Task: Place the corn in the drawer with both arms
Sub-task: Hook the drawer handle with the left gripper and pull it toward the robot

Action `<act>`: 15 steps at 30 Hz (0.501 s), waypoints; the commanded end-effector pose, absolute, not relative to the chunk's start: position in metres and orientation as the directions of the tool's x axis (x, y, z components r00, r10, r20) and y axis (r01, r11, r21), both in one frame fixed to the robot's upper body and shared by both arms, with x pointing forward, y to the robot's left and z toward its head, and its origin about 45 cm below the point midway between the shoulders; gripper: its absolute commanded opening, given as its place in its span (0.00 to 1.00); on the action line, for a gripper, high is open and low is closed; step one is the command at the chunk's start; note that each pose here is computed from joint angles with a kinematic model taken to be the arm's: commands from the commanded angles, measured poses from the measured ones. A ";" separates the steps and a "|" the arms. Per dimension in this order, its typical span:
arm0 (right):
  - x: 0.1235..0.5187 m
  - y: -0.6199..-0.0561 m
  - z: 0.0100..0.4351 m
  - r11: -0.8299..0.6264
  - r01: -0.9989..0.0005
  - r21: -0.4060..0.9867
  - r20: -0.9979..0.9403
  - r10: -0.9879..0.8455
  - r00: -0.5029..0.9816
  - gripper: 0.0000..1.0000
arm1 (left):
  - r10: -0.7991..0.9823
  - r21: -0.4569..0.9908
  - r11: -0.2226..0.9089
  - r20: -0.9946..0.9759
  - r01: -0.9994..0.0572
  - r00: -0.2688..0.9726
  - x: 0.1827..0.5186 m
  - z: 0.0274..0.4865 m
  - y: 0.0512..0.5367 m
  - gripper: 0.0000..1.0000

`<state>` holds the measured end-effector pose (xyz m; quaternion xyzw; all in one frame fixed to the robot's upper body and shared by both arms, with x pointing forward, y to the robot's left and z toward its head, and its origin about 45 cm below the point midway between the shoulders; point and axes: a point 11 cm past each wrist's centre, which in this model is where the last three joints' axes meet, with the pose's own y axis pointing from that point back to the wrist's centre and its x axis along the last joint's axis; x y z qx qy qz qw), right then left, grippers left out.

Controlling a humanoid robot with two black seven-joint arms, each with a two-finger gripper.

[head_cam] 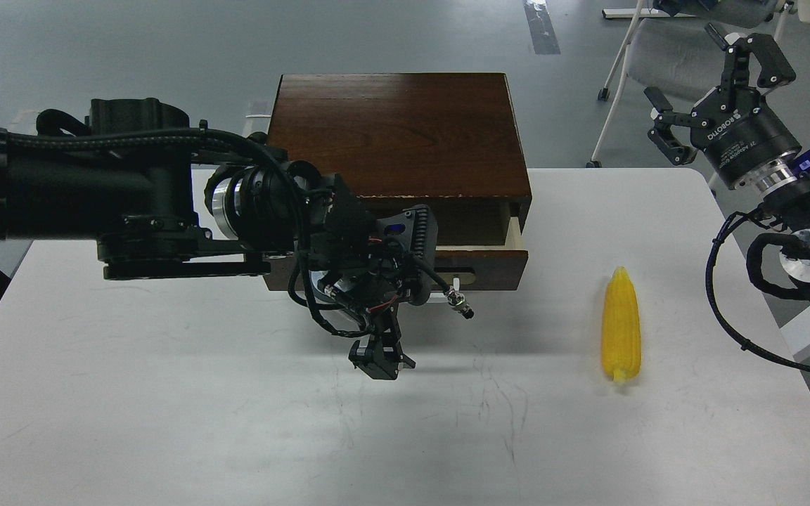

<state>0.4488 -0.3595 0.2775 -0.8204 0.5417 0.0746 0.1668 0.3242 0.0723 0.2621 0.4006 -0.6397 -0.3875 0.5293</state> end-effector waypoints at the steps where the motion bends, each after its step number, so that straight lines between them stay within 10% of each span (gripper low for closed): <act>1: 0.449 -0.360 0.278 -0.357 -0.914 -0.194 -0.303 -0.864 0.402 1.00 | -0.925 0.922 0.368 0.350 -0.120 -0.150 0.325 0.263 0.073 0.97; 15: 0.449 -0.360 0.279 -0.353 -0.914 -0.198 -0.306 -0.864 0.400 1.00 | -0.922 0.915 0.378 0.359 -0.138 -0.146 0.323 0.279 0.091 0.97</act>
